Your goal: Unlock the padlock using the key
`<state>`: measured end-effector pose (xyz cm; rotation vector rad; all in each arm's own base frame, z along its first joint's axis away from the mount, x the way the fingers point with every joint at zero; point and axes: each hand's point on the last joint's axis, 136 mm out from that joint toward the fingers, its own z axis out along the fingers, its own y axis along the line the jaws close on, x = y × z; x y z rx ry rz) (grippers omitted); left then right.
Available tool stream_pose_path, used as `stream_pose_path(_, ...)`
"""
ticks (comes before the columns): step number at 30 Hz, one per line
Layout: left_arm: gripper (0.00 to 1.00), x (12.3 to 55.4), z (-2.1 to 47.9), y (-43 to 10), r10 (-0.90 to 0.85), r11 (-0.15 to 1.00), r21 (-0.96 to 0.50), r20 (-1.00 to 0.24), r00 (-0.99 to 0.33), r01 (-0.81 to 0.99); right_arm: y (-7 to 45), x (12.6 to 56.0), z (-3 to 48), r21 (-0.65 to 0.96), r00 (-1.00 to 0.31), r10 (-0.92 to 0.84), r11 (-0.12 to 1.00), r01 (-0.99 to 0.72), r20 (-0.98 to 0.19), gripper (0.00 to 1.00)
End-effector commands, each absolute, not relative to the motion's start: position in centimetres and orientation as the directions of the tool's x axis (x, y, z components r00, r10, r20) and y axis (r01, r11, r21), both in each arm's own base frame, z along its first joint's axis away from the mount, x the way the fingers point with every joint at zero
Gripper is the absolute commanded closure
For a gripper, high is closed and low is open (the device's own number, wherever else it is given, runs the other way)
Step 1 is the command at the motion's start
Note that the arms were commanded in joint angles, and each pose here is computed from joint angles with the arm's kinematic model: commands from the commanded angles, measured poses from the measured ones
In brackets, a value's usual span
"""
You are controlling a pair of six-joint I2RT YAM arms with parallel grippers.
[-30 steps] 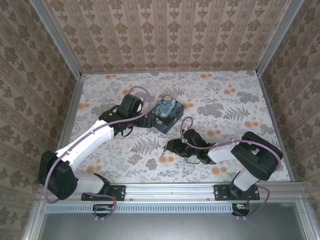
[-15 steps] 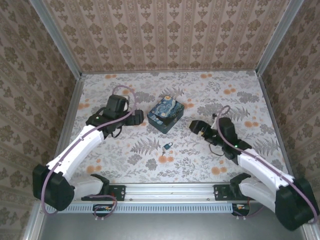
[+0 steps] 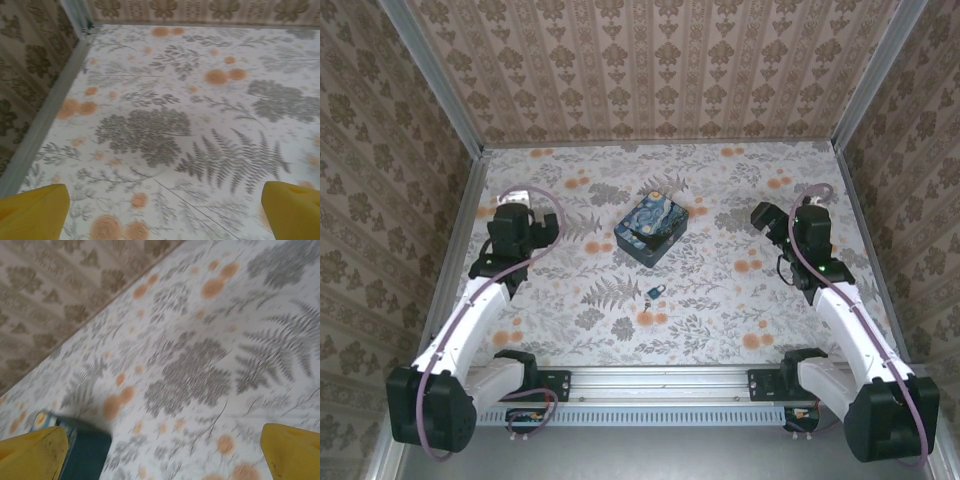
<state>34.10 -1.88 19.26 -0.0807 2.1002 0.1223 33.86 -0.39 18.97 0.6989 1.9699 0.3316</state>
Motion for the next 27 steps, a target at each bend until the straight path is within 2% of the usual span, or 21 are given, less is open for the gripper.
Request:
stream_pose_path(1, 0.00, 35.6, 19.8, 0.3, 0.030, 0.982, 0.107, -0.903, -0.429, -0.157, -3.7, 34.7, 19.8, 0.438, -0.190, 0.543, 0.803, 0.404, -0.818, 0.00)
stream_pose_path(6, 0.00, 36.9, 17.7, 1.8, 0.026, 0.981, 0.097, -0.926, -0.377, -0.170, -5.0, 35.6, 19.1, 0.288, -0.196, 0.398, 0.858, 0.425, -0.896, 0.00)
stream_pose_path(11, 0.00, 37.7, 14.2, 2.5, 0.042, 0.978, 0.118, -0.920, -0.390, -0.172, -5.2, 36.5, 17.6, 0.151, -0.239, 0.262, 0.904, 0.399, -0.935, 0.00)
stream_pose_path(15, 0.00, 38.0, 12.2, 2.1, 0.072, 0.981, 0.131, -0.927, -0.367, -0.141, -5.1, 37.1, 16.0, 0.107, -0.253, 0.214, 0.920, 0.378, -0.944, 0.00)
stream_pose_path(19, 0.00, 38.4, 12.3, 2.0, 0.066, 0.984, 0.117, -0.942, -0.330, -0.135, -4.6, 38.1, 16.2, 0.088, -0.251, 0.180, 0.937, 0.338, -0.951, 0.00)
stream_pose_path(23, 0.00, 38.4, 11.6, 1.5, 0.063, 0.989, 0.101, -0.949, -0.308, -0.107, -4.8, 37.8, 14.9, 0.016, -0.307, 0.124, 0.943, 0.332, -0.943, 0.01)
stream_pose_path(27, 0.00, 38.7, 10.6, 1.2, 0.072, 0.990, 0.104, -0.951, -0.301, -0.091, -4.9, 37.5, 13.1, 0.022, -0.279, 0.120, 0.943, 0.332, -0.953, 0.00)
